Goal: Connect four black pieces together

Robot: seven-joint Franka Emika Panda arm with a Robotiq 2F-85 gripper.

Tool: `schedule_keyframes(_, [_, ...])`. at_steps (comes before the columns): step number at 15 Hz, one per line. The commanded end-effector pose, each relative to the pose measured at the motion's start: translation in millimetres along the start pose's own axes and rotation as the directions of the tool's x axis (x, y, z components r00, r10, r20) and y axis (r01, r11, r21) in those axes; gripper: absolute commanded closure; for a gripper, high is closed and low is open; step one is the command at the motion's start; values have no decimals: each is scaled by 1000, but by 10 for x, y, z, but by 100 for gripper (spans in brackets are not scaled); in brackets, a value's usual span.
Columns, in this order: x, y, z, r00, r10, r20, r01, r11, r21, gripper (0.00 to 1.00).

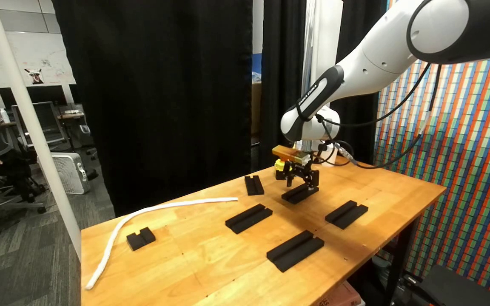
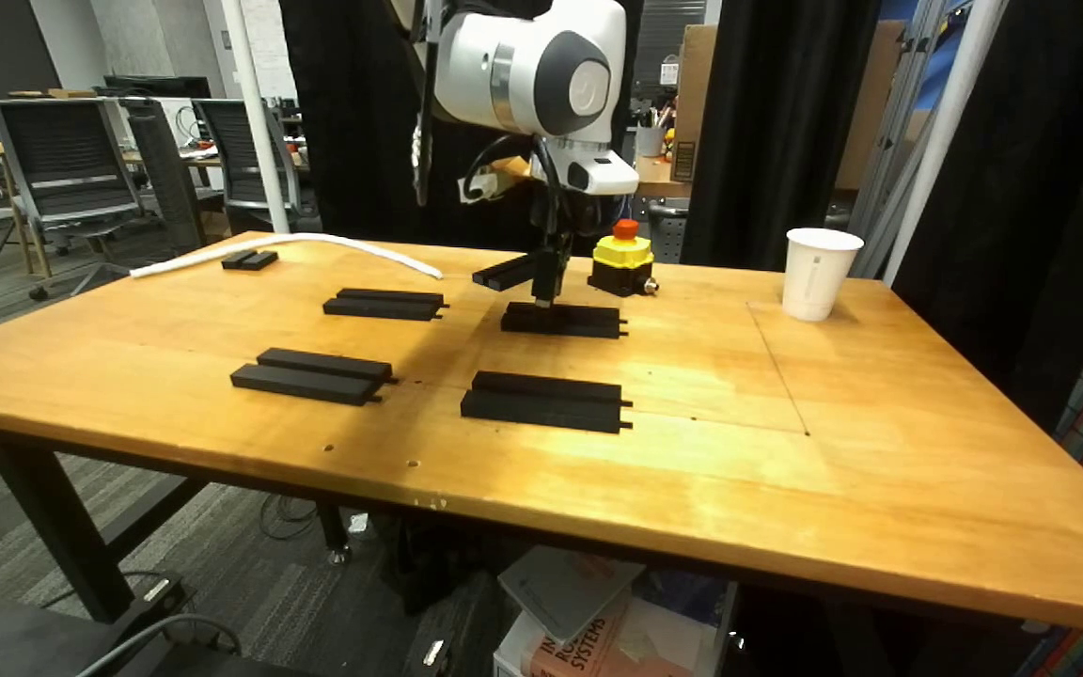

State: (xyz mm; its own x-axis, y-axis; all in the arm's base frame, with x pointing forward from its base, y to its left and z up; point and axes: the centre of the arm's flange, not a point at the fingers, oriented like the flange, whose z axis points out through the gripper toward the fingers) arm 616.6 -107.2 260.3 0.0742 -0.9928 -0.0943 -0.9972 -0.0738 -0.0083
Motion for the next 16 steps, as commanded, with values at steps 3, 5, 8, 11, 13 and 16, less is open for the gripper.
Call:
schedule_keyframes(3, [59,-9,53,999,-41,-14,41,999,11,0])
schedule_keyframes(5, [58,-15,79,999,-44,-14,44,999,9,0])
schedule_keyframes(8, [63,-21,111,999,-51,-19,51,999,7,0])
schedule_keyframes(11, [71,-23,123,998,-54,-25,54,999,6,34])
schedule_keyframes(13, [76,-22,120,998,-57,-26,57,998,6,51])
schedule_keyframes(16, [75,-22,108,998,-55,-26,55,998,9,55])
